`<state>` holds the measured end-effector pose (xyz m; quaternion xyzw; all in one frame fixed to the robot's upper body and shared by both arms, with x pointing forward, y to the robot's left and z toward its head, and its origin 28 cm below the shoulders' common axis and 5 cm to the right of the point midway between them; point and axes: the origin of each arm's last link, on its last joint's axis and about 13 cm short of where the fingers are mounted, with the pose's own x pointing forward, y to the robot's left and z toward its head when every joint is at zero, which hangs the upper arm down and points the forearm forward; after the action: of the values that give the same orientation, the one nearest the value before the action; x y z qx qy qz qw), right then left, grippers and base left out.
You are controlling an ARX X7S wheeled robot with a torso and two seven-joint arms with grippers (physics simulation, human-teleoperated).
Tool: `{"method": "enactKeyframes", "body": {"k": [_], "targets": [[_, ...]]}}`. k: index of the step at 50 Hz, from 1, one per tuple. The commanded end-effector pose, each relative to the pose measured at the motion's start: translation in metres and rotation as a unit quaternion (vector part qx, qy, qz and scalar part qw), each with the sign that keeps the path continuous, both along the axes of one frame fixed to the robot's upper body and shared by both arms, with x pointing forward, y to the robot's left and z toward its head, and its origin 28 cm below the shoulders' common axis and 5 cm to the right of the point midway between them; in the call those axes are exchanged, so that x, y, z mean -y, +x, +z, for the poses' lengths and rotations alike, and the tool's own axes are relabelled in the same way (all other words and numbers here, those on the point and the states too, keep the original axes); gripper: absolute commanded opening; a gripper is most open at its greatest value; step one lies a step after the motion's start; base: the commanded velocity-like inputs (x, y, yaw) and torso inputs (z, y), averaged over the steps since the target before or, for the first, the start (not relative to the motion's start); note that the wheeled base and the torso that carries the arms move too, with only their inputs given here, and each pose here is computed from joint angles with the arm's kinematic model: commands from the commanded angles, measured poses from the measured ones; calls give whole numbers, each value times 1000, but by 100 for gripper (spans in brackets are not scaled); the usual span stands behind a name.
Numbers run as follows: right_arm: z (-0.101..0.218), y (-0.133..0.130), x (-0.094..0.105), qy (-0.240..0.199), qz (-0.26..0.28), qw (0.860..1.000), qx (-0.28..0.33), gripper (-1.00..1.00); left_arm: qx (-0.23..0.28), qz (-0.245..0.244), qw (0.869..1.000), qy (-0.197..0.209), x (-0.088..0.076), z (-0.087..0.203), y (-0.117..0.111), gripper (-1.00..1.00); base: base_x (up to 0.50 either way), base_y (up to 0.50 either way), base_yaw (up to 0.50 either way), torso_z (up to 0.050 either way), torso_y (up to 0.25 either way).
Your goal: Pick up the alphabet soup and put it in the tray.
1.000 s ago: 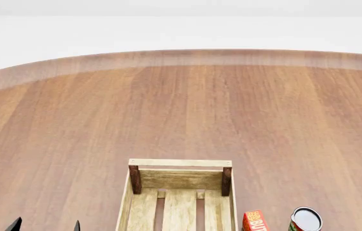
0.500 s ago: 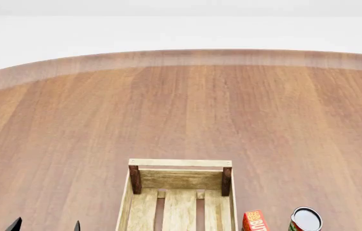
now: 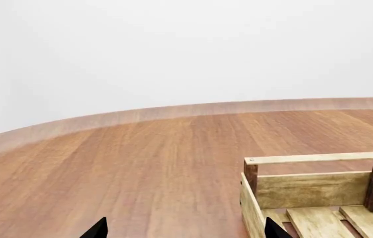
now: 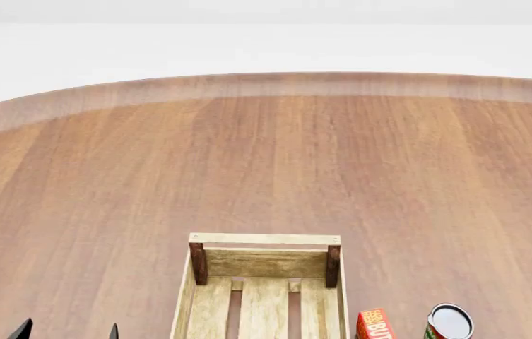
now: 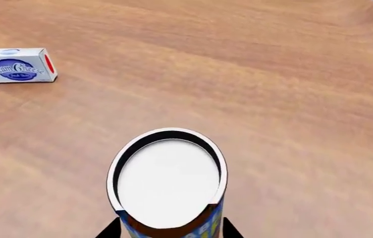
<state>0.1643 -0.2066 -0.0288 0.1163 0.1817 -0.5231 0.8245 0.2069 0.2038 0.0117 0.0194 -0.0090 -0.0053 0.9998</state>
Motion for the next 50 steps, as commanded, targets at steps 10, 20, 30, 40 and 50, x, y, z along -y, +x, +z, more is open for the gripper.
{"method": "enactKeyframes", "body": {"k": [10,20,30,40,50], "targets": [[19,6,-5,-62,39,997,24,-100,0,0,1000,0,0,-1,1,100,0,0,0,0,0],[32,9,-9,-95,65,992,45,-100,0,0,1000,0,0,-1,1,100,0,0,0,0,1],[41,11,-15,-129,105,984,68,-100,0,0,1000,0,0,-1,1,100,0,0,0,0,0],[52,15,-23,-133,128,979,89,-100,0,-1,1000,2,0,-1,1,100,0,0,0,0,0],[64,19,-33,-173,165,965,111,-100,0,0,1000,3,0,-1,0,100,0,0,0,0,1]]}}
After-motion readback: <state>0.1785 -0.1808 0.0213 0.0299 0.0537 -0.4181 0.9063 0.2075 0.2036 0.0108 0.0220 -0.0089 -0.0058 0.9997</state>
